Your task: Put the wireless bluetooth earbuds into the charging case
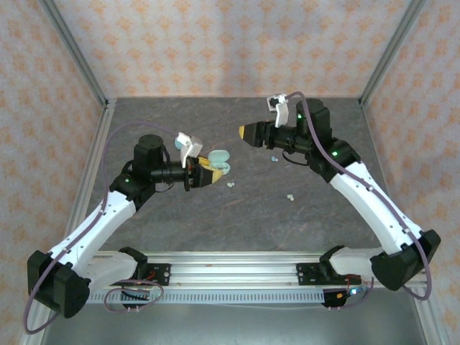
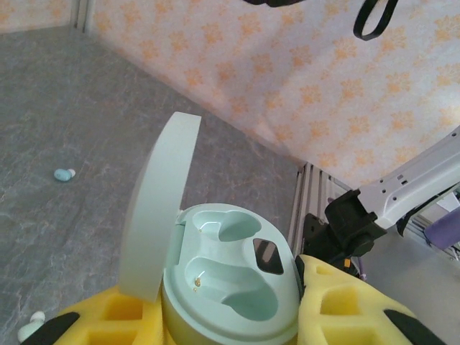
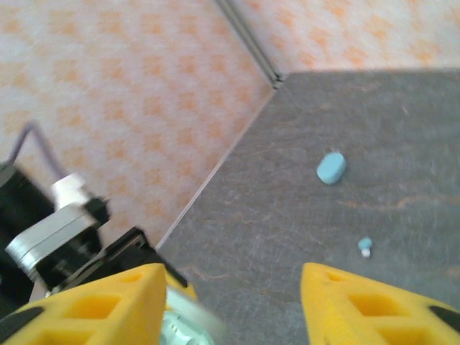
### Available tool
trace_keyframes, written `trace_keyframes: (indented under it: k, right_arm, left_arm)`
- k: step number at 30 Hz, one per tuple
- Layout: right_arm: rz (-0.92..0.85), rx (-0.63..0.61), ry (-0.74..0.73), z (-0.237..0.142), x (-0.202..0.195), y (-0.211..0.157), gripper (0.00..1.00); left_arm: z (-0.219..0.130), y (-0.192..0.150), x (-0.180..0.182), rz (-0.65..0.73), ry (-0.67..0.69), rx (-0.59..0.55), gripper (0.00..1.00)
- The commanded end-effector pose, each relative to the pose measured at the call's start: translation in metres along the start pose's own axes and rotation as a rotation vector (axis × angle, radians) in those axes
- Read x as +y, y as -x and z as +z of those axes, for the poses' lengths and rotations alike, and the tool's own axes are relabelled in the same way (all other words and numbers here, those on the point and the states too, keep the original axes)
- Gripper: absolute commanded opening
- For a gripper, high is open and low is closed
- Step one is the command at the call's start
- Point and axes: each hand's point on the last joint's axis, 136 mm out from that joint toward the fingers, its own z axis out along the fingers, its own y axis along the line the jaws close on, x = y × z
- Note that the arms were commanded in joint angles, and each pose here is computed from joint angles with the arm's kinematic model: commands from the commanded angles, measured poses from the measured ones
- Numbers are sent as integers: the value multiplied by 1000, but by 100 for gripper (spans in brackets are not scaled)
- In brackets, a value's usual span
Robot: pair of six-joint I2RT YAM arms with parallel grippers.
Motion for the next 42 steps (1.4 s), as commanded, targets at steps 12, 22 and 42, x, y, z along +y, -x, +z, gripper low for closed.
trace_keyframes:
  k: [12,22,42]
  right_arm:
    - [103,445,-534,61,-147,-105,38]
    - [-54,731,-658,107,-170,-182,37]
    - [-351,979,-634,145,-173,-219,31]
  left_arm:
    - [-19,-12,-5,76,50,19,10]
    - [-33,-19,-15,92,80,43,10]
    - [-40,-26,-17,84,108,48,10]
